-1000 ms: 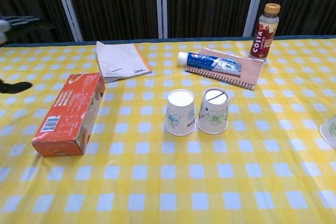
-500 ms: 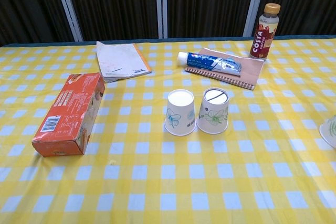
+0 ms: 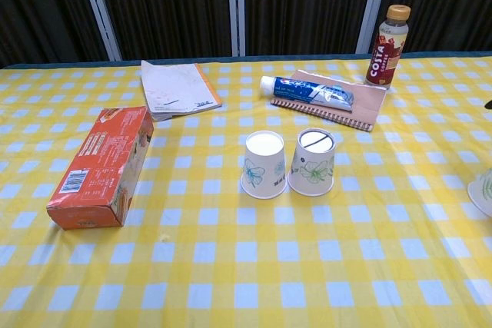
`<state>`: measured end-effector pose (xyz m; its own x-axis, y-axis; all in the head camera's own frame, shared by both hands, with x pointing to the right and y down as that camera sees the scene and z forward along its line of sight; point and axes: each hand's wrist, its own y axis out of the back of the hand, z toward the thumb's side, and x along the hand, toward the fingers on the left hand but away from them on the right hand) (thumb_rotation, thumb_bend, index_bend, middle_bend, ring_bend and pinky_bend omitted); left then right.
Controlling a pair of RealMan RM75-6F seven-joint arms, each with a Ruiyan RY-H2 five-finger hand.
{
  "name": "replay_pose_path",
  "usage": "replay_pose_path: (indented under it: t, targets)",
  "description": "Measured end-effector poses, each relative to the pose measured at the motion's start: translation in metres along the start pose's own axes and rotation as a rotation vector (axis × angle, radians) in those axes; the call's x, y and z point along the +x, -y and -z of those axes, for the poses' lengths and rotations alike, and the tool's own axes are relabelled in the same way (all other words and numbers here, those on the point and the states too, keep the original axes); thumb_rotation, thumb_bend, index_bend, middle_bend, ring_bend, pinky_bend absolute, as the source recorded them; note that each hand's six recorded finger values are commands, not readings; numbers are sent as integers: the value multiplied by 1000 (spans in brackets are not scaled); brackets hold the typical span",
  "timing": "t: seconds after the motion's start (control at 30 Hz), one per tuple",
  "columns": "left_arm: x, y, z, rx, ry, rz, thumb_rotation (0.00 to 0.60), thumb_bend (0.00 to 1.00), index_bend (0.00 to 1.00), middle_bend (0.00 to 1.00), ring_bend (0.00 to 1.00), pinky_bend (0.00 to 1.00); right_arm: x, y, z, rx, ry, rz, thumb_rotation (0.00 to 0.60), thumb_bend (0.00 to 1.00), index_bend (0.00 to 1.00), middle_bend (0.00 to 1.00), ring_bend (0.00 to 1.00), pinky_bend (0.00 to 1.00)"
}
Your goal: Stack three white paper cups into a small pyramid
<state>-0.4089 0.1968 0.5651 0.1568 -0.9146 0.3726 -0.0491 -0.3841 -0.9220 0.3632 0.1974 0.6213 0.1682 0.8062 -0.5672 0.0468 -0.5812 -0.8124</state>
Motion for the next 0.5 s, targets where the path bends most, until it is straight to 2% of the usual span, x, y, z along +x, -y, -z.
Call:
replay_pose_path:
  t: [0.27, 0.5]
  targets:
    - [1, 2, 0, 6, -1, 7, 600, 305, 0, 0, 0, 0, -8, 6, 18, -12, 54, -33, 600, 209, 227, 0, 0, 0]
    - [0, 2, 0, 6, -4, 9, 600, 305, 0, 0, 0, 0, -9, 13, 28, -9, 90, -70, 600, 221, 246, 0, 0, 0]
